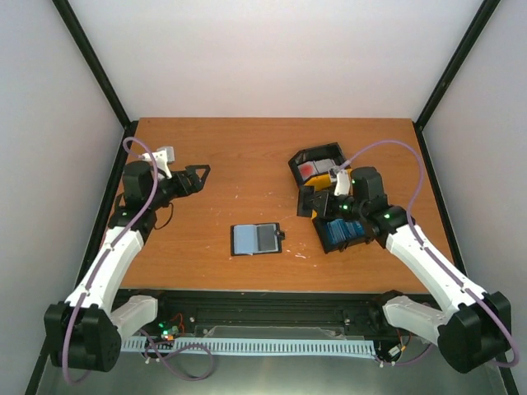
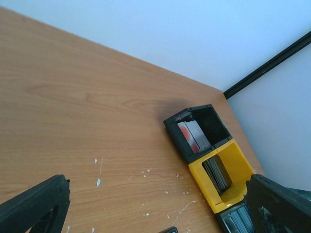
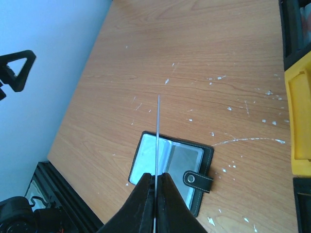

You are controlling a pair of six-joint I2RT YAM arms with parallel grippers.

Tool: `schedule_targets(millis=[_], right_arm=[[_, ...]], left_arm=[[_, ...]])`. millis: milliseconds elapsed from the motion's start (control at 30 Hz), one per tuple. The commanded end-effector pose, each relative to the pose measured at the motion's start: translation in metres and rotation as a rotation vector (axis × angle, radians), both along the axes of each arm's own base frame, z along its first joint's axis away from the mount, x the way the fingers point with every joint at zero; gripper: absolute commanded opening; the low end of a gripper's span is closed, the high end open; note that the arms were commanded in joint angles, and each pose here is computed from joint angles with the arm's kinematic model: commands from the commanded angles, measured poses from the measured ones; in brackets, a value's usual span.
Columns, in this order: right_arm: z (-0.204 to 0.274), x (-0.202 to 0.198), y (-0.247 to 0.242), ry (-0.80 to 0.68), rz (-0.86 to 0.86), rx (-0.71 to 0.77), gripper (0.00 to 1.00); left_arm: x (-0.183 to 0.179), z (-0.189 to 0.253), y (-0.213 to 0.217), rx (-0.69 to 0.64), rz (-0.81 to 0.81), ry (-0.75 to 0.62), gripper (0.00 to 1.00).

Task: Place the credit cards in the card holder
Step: Pick up the credit card from the storage box, then insert the credit card into the card holder.

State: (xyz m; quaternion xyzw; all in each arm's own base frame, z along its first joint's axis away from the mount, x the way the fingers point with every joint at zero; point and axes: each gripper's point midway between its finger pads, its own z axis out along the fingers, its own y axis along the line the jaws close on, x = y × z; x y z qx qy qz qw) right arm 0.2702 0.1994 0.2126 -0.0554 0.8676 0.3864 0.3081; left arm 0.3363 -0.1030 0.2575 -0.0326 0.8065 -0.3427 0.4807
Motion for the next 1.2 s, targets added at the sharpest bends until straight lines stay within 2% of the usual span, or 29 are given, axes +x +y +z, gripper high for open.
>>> schedule_targets(millis=[0,233,333,433,533,700,900,967,1167], right_arm=[[-0.007,0.009,0.013,0.008,0.044,0.024,0.03],[-0.049,0.014,0.048,0.15,0.118,0.054,0.03],[-0.074,0.014,0.069,0.194,0.134,0.03,0.03],[-0.088,0.017,0.092,0.238,0.17,0.067,0.03],[-0.1,0.017,0.106,0.288,0.185,0.059,0.03],[-0.127,0.008,0.122,0.356,0.149,0.052,0.03],[-0.145,-0.002,0.133,0.424,0.138,0.087,0.03],[-0.15,-0.005,0.132,0.424,0.136,0.087,0.03],[-0.157,-0.008,0.129,0.397,0.147,0.087,0.03]], left_arm=[[0.011,-0.018,-0.003,-0.075,0.004,0.077,1.0],[0.001,-0.072,-0.026,-0.139,-0.127,0.238,1.0],[-0.008,-0.098,-0.031,-0.124,-0.146,0.317,1.0],[-0.016,-0.121,-0.038,-0.103,-0.153,0.392,0.99],[-0.021,-0.146,-0.047,-0.093,-0.133,0.503,0.93],[-0.038,-0.178,-0.058,-0.07,-0.106,0.614,0.74],[-0.058,-0.19,-0.064,-0.112,-0.14,0.645,0.55],[-0.063,-0.193,-0.066,-0.12,-0.157,0.652,0.52],[-0.076,-0.199,-0.071,-0.134,-0.209,0.656,0.51]])
